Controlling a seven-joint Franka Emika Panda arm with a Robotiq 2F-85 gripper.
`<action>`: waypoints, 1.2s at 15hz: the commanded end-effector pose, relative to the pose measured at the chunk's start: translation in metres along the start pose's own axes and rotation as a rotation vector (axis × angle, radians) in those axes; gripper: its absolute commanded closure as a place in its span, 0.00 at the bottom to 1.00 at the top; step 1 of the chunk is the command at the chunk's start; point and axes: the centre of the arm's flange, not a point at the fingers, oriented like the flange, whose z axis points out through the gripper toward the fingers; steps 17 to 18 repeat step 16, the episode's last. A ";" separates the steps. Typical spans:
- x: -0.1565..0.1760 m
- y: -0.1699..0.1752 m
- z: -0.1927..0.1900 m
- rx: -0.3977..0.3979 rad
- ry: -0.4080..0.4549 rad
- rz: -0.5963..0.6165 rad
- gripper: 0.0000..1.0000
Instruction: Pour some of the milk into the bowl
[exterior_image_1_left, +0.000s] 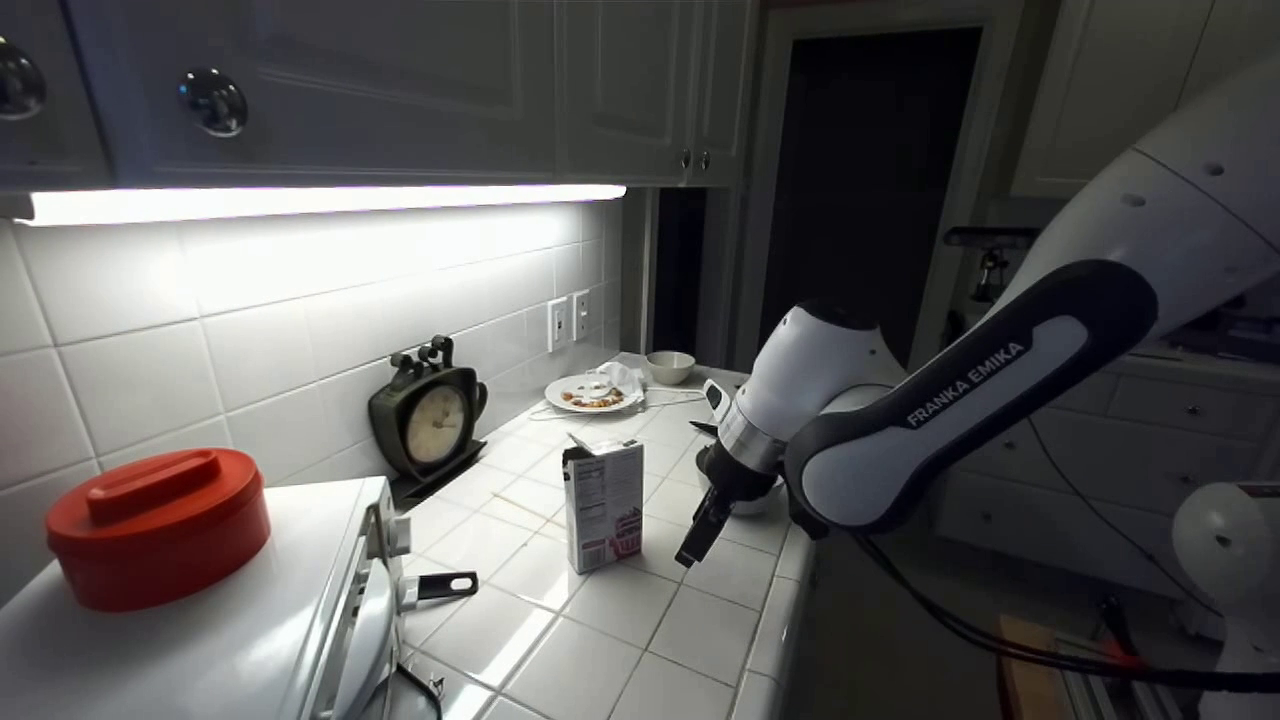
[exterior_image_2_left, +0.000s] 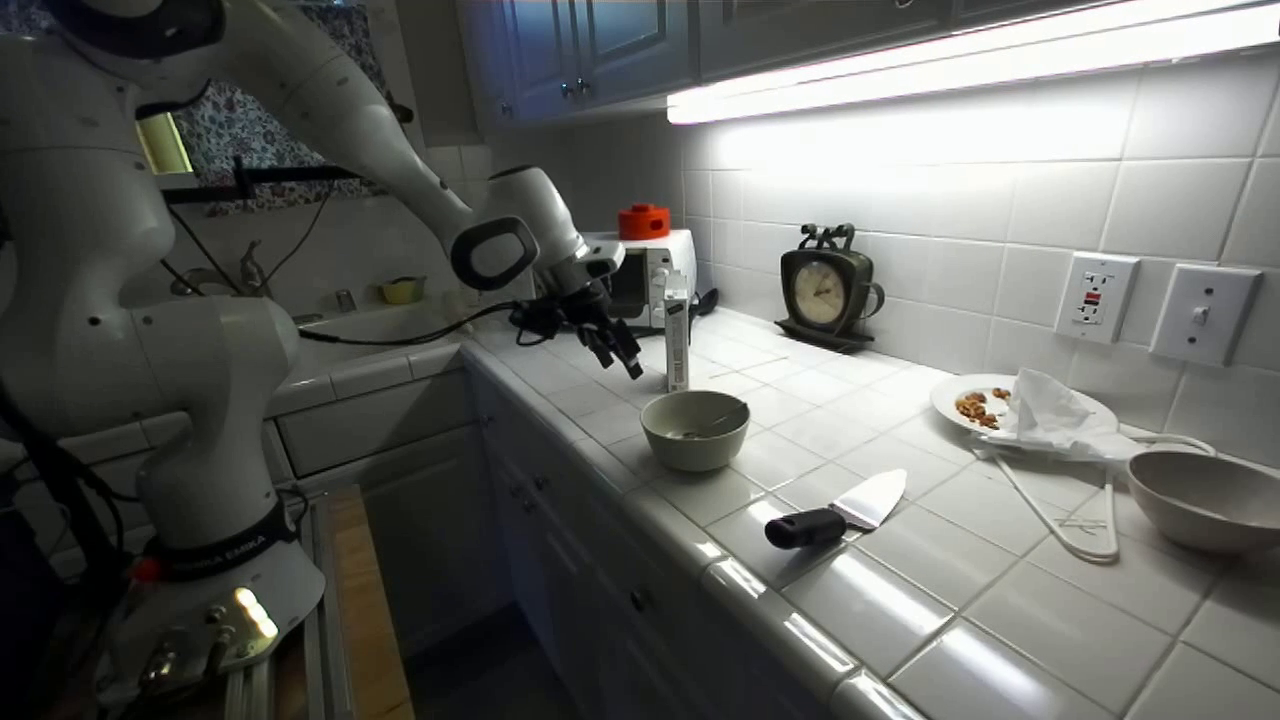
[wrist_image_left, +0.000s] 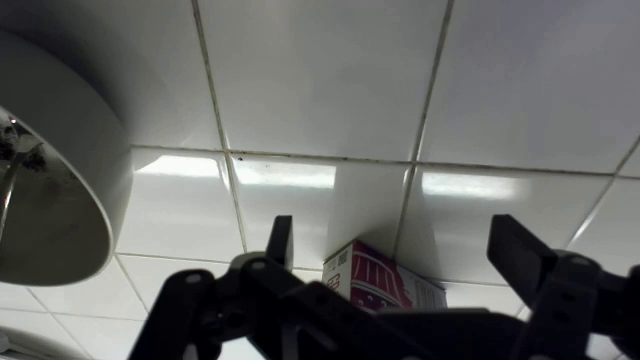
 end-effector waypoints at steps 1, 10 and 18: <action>0.001 -0.003 -0.078 -0.018 -0.072 0.016 0.00; 0.024 0.011 -0.119 -0.022 -0.252 0.026 0.00; 0.023 0.009 -0.121 -0.037 -0.262 0.020 0.00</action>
